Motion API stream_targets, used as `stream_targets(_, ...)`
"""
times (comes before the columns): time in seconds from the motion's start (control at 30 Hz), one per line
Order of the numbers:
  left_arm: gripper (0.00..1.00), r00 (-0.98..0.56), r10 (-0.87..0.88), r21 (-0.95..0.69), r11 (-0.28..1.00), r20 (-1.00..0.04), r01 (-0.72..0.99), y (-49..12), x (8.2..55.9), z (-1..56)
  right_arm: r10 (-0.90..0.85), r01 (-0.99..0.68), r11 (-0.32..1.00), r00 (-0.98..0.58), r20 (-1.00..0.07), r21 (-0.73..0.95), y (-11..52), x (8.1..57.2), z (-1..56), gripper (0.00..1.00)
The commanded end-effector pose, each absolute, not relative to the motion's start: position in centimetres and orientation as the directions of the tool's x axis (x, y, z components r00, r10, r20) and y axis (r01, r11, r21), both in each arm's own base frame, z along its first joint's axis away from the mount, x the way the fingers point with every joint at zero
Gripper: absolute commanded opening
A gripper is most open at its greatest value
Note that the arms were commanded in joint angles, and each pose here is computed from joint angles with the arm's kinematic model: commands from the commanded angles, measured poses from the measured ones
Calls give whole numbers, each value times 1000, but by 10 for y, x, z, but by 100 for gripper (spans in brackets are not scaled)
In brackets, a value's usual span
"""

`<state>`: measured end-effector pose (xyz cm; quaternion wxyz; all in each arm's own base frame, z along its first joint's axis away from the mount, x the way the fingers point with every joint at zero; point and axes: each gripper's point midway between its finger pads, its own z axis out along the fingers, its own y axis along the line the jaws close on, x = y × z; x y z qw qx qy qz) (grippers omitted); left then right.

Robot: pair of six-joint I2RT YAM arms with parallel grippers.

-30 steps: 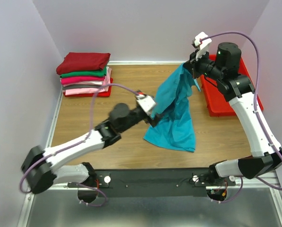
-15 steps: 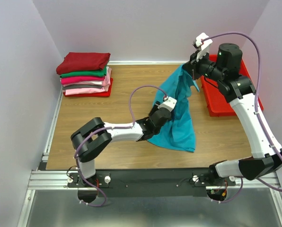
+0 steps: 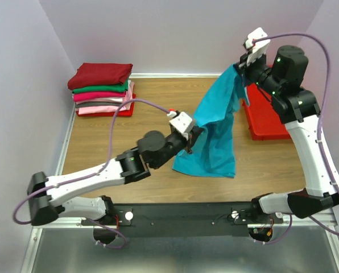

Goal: Fold and stack the t-shirts
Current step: Flatten the tshirt out

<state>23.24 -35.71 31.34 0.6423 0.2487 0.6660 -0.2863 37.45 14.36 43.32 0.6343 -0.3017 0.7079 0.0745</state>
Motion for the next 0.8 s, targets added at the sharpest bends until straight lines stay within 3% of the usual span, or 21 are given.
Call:
stream_targets(0.0, 0, -131, -93, -156, 336, -987, 929, -389, 131, 356, -344, -409, 845, 78, -936, -345, 127, 387, 483, 0)
stream_targets(0.17, 0, -239, -182, -266, 144, -954, 953, -380, 69, 407, -264, -451, 842, 137, -955, -297, 147, 404, 517, 0)
stream_targets(0.3, 0, -337, -286, -398, 189, -897, 898, -349, 74, 413, -179, -610, 766, 100, -979, -202, 191, 428, 502, 0)
stream_targets(0.37, 0, -374, -387, -479, 220, -842, 850, -318, 82, 421, -167, -696, 705, 27, -986, -138, 230, 447, 466, 0)
stream_targets(0.5, 0, -546, -513, -731, 280, -662, 622, -269, 99, 371, -225, -786, 610, -49, -973, -102, 317, 465, 397, 1)
stream_targets(0.6, 0, -690, -593, -906, 337, -414, 255, -230, 108, 286, -270, -834, 545, -80, -960, -84, 394, 463, 341, 1)
stream_targets(0.63, 0, -696, -642, -942, 287, -322, 171, -213, 107, 281, -283, -833, 547, -91, -955, -83, 411, 464, 324, 1)
stream_targets(0.73, 0, -699, -682, -950, 313, -215, -13, -183, 105, 236, -319, -842, 535, -133, -938, -63, 466, 454, 269, 32)
stream_targets(0.77, 0, -704, -690, -953, 296, -168, -63, -180, 103, 231, -330, -830, 552, -139, -934, -72, 475, 451, 261, 64)
